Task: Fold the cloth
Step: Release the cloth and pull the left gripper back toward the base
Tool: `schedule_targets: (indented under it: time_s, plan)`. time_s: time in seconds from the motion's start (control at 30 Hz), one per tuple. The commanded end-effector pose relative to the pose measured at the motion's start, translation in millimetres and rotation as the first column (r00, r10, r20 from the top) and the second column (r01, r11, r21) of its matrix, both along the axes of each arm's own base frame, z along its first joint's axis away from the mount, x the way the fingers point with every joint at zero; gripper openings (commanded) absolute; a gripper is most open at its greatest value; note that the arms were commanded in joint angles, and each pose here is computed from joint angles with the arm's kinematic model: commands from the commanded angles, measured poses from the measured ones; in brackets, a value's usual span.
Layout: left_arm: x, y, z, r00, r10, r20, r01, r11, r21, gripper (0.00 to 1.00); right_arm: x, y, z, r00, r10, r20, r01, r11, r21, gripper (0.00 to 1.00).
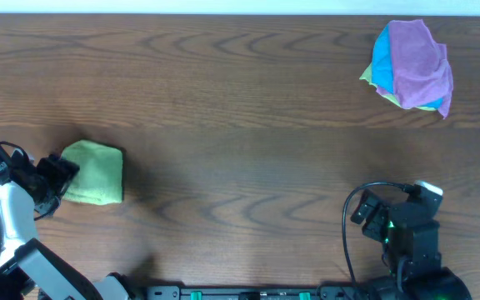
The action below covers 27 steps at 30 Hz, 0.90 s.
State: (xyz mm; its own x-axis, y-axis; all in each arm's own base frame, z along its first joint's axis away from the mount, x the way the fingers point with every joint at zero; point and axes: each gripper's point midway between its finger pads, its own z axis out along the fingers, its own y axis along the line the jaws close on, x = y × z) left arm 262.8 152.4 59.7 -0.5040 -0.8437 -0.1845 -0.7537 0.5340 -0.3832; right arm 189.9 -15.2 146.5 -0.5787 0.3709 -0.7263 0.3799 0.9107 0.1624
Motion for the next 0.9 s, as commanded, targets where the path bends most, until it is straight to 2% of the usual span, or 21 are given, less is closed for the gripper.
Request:
schedule_targets:
  time_s: [0.0, 0.17, 0.33, 0.5, 0.67, 0.87]
  plan:
    - [2, 2, 8, 1.000, -0.004, 0.022, 0.004, 1.000, 0.007, 0.95, 0, -4, 0, 1.000, -0.029, 0.005, 0.029, 1.000, 0.001, 0.99]
    - [1, 1, 18, 0.999, -0.003, 0.042, 0.002, 1.000, 0.024, 0.95, 0, -4, 0, 1.000, -0.029, 0.006, 0.029, 1.000, 0.001, 0.99]
    - [1, 2, 51, 0.992, -0.007, 0.124, -0.006, 0.995, 0.102, 0.95, 0, -4, 0, 1.000, -0.029, 0.005, 0.029, 1.000, 0.001, 0.99]
    - [-12, -5, 72, 0.990, -0.003, 0.143, -0.018, 0.990, 0.141, 0.95, 0, -4, 0, 1.000, -0.029, 0.005, 0.029, 1.000, 0.001, 0.99]
    - [-7, -35, 91, 0.968, -0.063, 0.242, 0.052, 0.997, 0.051, 0.95, 0, -4, 0, 1.000, -0.029, 0.005, 0.029, 1.000, 0.001, 0.99]
    - [9, -78, 124, 0.879, -0.196, 0.434, 0.234, 0.972, -0.036, 0.95, 0, -4, 0, 1.000, -0.029, 0.005, 0.029, 1.000, 0.001, 0.99]
